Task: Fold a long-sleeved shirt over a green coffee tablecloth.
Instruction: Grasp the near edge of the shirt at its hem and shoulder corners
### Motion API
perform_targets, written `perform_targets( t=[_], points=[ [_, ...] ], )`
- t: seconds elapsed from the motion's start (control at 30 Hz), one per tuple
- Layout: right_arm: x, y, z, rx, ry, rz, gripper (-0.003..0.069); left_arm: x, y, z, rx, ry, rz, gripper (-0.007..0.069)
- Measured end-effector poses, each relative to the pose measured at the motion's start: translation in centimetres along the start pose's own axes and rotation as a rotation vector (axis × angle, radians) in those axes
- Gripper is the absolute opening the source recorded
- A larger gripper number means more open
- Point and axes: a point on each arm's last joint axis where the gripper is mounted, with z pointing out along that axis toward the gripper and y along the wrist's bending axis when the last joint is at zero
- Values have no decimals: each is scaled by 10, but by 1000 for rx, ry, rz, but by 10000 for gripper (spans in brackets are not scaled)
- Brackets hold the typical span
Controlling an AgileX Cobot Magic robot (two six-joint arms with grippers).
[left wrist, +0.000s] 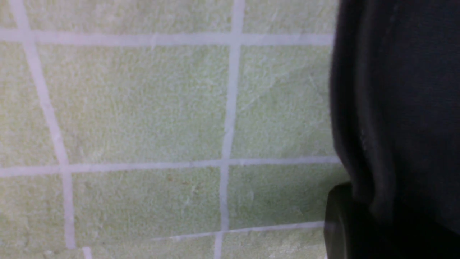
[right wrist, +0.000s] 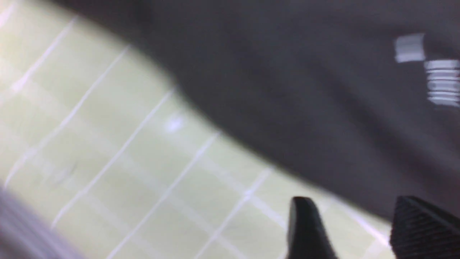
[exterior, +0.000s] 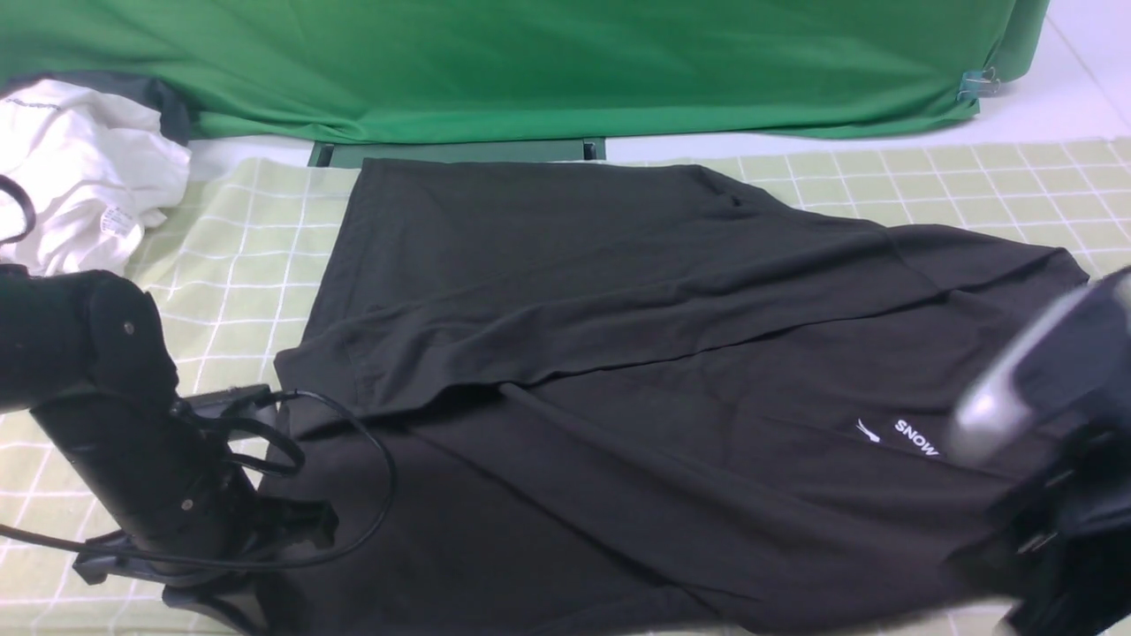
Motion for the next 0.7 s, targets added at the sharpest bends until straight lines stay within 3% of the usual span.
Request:
perform_targets(
  t=[0.07,0.2,0.53,0.6,0.7],
  points=[
    [-7,14,32,-54,95,-108,410,2,-1,-7,4,-34,6,21],
    [-15,31,73,-71,179,-225,440,5,-3,-18,10,-89,22,21],
    [-26,24,130,38,299,-299,444,7,-4,-27,16,-142,31,22],
    [-25,23,138,40,312,-295,433,7,-4,-27,16,-145,31,22],
    [-26,24,140,38,321,-291,328,6,-4,-27,16,-153,30,22]
  ],
)
